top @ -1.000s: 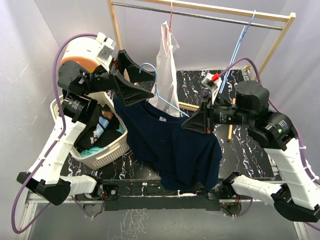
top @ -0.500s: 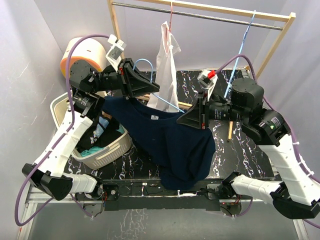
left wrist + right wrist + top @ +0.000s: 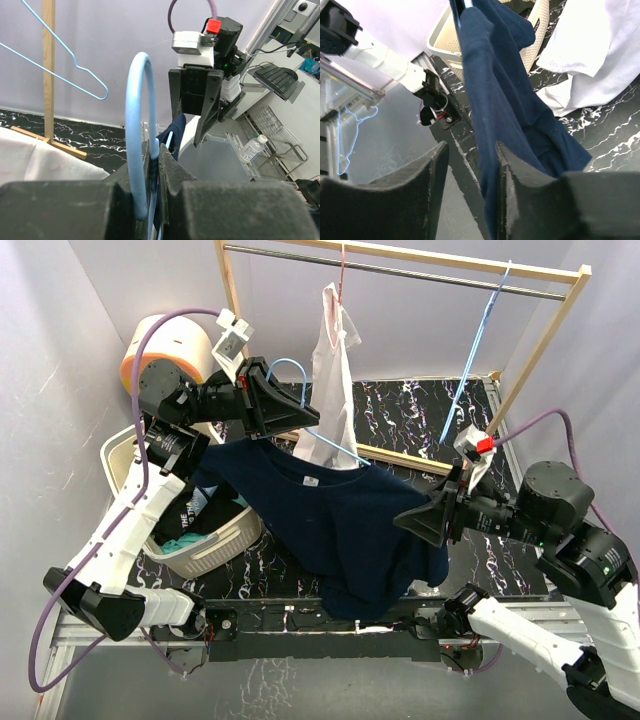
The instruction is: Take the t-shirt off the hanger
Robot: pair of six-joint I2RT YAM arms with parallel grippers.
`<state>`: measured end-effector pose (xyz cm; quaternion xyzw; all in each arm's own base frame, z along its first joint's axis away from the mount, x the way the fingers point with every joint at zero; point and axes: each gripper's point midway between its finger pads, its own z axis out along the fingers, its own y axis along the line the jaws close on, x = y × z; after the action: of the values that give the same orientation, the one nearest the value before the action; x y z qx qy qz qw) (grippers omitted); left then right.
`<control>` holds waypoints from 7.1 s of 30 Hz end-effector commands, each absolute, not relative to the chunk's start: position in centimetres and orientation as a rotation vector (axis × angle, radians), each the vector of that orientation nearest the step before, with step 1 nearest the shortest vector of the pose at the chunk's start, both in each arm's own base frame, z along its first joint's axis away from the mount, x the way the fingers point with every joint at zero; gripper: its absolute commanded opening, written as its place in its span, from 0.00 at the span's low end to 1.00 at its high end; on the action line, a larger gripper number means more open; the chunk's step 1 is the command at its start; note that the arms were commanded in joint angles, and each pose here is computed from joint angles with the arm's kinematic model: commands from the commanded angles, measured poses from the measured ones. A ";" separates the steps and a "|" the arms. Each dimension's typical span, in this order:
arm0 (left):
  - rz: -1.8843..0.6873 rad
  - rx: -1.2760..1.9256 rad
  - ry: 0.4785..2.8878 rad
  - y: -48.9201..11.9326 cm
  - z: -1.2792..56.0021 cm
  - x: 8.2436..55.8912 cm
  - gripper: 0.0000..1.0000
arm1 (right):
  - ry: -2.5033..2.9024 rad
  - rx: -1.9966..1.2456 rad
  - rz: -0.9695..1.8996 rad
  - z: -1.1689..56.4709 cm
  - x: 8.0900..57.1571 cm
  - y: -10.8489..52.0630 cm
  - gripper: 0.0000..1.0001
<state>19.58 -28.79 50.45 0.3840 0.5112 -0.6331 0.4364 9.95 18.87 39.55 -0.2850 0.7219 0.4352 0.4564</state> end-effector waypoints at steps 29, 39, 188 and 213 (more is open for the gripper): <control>-1.376 0.932 1.143 -26.8 55.1 18.1 0.00 | 1.947 -0.467 0.835 35.5 9.5 13.3 0.08; -1.327 0.925 1.145 -26.3 55.3 17.9 0.00 | 2.174 -0.051 0.379 29.6 13.7 7.3 0.08; -0.619 0.833 2.392 -29.2 11.6 17.7 0.83 | 1.544 -0.166 0.675 45.1 16.4 11.4 0.91; -0.216 0.619 2.471 -26.9 3.5 17.7 0.00 | 1.578 -0.130 0.623 42.7 16.8 10.5 0.92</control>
<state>17.50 -29.49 2.15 0.2365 0.9212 -0.1303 0.2803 16.67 10.95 41.63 -0.0674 0.7125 0.2747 0.6422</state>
